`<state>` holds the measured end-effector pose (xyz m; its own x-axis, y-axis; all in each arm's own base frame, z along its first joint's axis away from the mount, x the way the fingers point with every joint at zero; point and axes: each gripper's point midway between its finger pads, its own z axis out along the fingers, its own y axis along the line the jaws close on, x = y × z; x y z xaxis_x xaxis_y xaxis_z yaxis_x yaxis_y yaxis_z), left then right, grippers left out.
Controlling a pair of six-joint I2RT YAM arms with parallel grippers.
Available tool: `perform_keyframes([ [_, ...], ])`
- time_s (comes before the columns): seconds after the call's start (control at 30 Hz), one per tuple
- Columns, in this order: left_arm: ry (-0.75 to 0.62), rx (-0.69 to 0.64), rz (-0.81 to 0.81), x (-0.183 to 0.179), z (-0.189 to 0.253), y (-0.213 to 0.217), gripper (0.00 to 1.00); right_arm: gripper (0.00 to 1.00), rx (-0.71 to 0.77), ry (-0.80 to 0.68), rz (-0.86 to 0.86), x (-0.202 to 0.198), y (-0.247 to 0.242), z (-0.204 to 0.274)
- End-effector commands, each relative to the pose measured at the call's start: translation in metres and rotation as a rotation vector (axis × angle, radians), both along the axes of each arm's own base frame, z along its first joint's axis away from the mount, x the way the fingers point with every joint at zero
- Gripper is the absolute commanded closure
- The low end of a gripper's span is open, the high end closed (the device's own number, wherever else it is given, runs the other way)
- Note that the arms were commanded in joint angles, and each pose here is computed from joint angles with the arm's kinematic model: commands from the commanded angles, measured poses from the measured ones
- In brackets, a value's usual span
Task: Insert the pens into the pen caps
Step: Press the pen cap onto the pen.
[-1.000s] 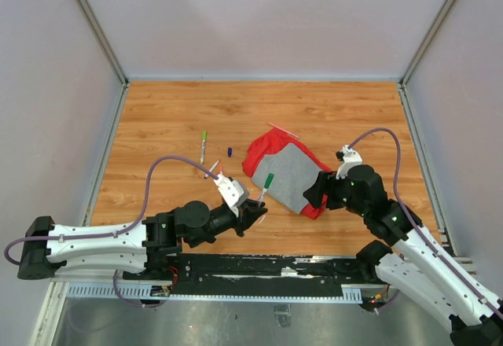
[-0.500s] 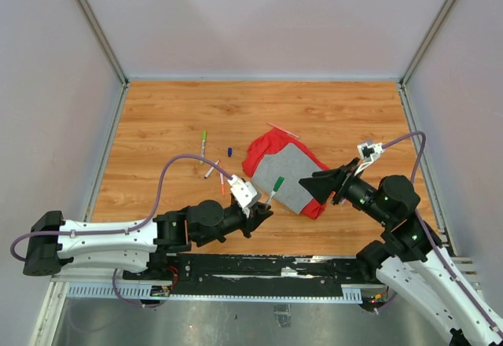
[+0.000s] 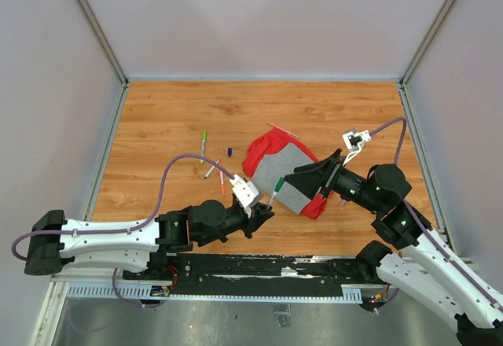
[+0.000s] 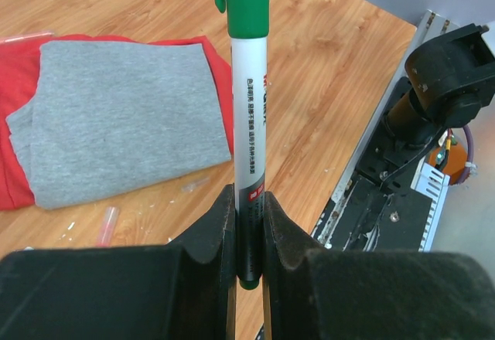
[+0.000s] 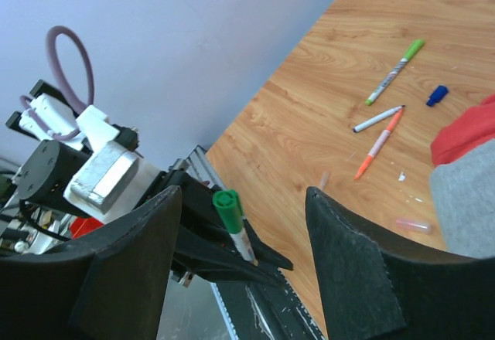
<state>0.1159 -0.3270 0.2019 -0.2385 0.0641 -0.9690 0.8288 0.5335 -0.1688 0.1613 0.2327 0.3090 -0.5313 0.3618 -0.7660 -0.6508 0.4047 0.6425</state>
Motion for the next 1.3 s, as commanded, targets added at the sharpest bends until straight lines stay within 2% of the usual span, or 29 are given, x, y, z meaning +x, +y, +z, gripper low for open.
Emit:
perform_keyframes([
  [0.0, 0.0, -0.043, -0.011, -0.001, 0.016, -0.007, 1.0, 0.37, 0.049, -0.081, 0.065, -0.011, 0.015, 0.032],
  [0.33, 0.006, -0.046, -0.012, -0.002, 0.016, -0.007, 1.0, 0.66, -0.043, -0.043, 0.082, -0.012, 0.037, 0.011],
  [0.5, 0.007, -0.061, -0.003, 0.0, 0.023, -0.007, 1.0, 0.98, -0.087, -0.017, 0.06, -0.01, 0.036, -0.005],
  [0.73, 0.015, -0.136, 0.024, 0.004, 0.053, -0.014, 0.99, 1.0, -0.151, 0.057, 0.077, -0.021, 0.043, -0.047],
  [1.03, -0.035, -0.35, 0.047, 0.008, 0.128, -0.01, 1.0, 1.0, -0.322, 0.207, 0.136, -0.075, 0.062, -0.149],
  [1.27, -0.072, -0.398, 0.058, 0.012, 0.157, -0.013, 1.0, 0.99, -0.386, 0.23, 0.193, -0.109, 0.076, -0.182],
])
